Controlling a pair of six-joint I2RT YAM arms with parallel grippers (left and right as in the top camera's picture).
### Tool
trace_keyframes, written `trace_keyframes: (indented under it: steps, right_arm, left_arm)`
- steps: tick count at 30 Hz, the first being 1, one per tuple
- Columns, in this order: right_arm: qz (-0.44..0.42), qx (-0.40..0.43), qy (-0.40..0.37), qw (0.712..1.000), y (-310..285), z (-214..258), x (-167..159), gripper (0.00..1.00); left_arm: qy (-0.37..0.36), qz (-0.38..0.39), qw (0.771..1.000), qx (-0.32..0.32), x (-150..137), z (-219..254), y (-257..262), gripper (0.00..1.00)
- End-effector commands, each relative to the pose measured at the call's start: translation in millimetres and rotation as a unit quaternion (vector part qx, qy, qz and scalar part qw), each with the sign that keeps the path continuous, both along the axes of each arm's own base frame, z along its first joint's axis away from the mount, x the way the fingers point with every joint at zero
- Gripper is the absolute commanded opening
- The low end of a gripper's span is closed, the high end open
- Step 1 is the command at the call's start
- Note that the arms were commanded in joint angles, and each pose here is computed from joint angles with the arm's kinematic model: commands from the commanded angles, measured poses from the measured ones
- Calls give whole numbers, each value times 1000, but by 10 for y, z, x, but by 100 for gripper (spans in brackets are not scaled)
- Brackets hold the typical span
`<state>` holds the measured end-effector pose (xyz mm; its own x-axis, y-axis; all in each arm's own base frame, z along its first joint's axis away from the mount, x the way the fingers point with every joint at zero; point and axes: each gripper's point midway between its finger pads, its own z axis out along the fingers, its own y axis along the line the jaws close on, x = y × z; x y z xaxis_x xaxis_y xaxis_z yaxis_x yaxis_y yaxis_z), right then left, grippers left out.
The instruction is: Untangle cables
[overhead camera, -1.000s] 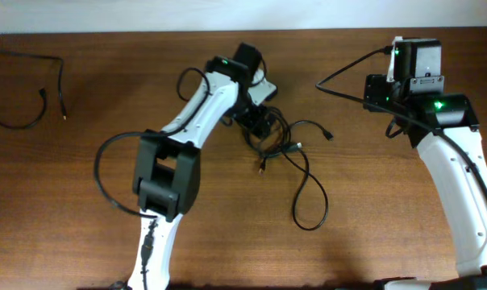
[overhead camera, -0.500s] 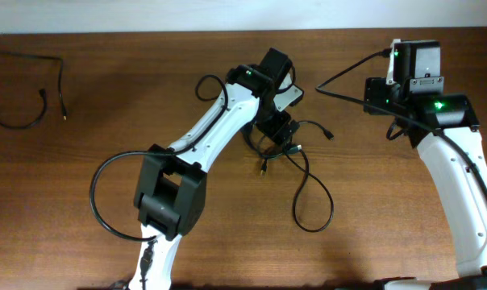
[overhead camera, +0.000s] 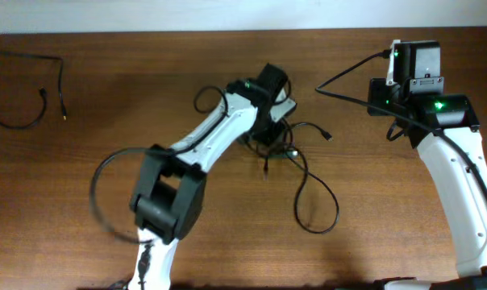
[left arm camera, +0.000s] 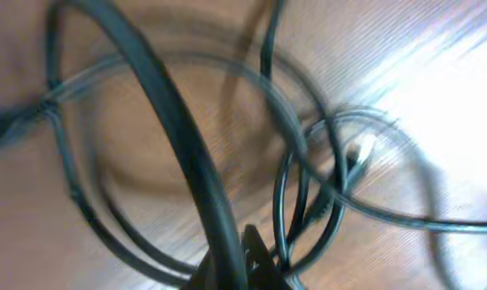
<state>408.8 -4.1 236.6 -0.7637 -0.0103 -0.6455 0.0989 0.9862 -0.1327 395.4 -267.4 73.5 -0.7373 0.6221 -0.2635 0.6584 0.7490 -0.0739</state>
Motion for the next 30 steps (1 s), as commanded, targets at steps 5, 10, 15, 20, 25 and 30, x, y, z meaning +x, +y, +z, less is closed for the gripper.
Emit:
trace_keyframes:
  steps: [5, 10, 15, 20, 25, 30]
  right_arm:
    - [110, 116, -12, 987, 538, 127, -25, 47]
    - [247, 149, -5, 958, 1298, 135, -137, 43]
    - [333, 106, 84, 933, 1753, -716, -6, 44]
    - [340, 99, 127, 927, 1829, -1434, 223, 58]
    - [344, 29, 103, 933, 1693, -1552, 453, 60]
    - [335, 28, 115, 935, 1608, -1909, 585, 60]
  left_arm:
    - [-369, 107, 920, -80, -50, 3512, 719, 0]
    - [-370, 157, 915, -27, 50, 3445, 1120, 0]
    - [-376, 172, 910, -25, 58, 3504, 1270, 0]
    - [-370, 174, 912, -14, 4, 3484, 1319, 0]
    - [-361, 175, 916, -2, -30, 3431, 1354, 0]
    - [-361, 175, 916, -1, -31, 3429, 1360, 0]
